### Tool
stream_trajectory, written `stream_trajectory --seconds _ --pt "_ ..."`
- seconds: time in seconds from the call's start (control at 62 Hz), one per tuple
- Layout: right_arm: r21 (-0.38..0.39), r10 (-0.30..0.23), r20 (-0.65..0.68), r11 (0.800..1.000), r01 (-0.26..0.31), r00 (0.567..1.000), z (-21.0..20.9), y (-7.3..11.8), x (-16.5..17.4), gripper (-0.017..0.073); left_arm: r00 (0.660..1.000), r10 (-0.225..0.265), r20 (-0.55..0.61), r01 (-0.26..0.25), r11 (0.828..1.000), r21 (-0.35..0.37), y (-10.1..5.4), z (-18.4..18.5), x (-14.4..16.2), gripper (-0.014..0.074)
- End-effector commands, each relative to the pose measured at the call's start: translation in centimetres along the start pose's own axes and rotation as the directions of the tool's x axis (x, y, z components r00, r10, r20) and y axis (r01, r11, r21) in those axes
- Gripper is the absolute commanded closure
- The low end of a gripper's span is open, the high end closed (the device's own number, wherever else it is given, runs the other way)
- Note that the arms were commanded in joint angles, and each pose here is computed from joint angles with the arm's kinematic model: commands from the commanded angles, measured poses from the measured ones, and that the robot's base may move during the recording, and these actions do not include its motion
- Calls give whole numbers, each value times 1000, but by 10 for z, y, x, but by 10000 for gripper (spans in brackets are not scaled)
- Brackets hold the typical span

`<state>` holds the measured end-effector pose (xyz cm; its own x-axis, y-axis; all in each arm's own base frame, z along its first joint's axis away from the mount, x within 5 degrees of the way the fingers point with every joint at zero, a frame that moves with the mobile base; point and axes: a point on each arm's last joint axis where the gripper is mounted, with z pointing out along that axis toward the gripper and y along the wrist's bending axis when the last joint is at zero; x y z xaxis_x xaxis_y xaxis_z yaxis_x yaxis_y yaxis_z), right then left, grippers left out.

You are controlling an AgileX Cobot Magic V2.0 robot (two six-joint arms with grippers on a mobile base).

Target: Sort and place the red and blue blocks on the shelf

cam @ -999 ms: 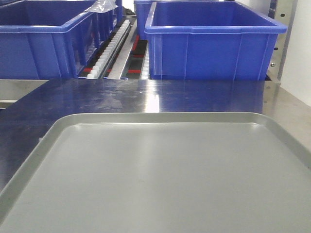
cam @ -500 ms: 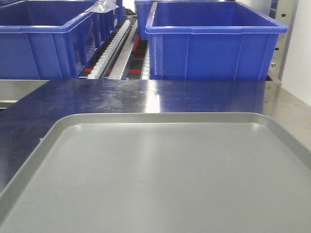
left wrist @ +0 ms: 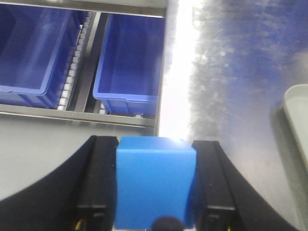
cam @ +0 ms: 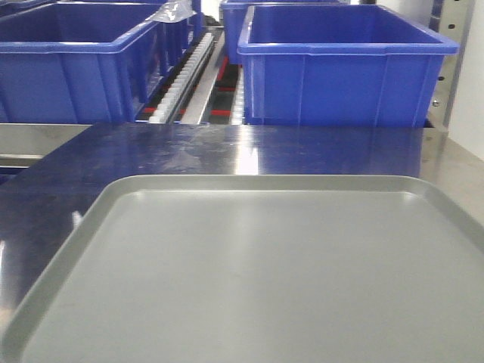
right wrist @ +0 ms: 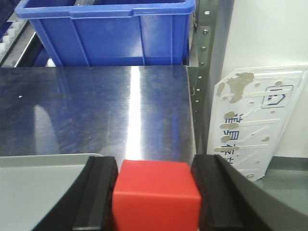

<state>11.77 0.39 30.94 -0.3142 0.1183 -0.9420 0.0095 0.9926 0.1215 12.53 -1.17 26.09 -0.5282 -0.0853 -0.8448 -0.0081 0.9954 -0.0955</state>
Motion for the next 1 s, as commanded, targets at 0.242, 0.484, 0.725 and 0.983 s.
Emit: stream_trajectory --seconds 0.242,0.484,0.725,0.983 --pt "-5 -17 117 1000 18 993 -4 1 -17 505 996 -2 94 0 1000 27 -4 -4 -18 470" --pt "-5 -17 117 1000 18 993 -4 1 -17 505 996 -2 94 0 1000 27 -4 -4 -18 470" --pt "-5 -17 117 1000 18 993 -4 1 -17 505 996 -2 94 0 1000 27 -4 -4 -18 470" --pt "-5 -17 117 1000 18 993 -4 1 -17 505 996 -2 94 0 1000 27 -4 -4 -18 470"
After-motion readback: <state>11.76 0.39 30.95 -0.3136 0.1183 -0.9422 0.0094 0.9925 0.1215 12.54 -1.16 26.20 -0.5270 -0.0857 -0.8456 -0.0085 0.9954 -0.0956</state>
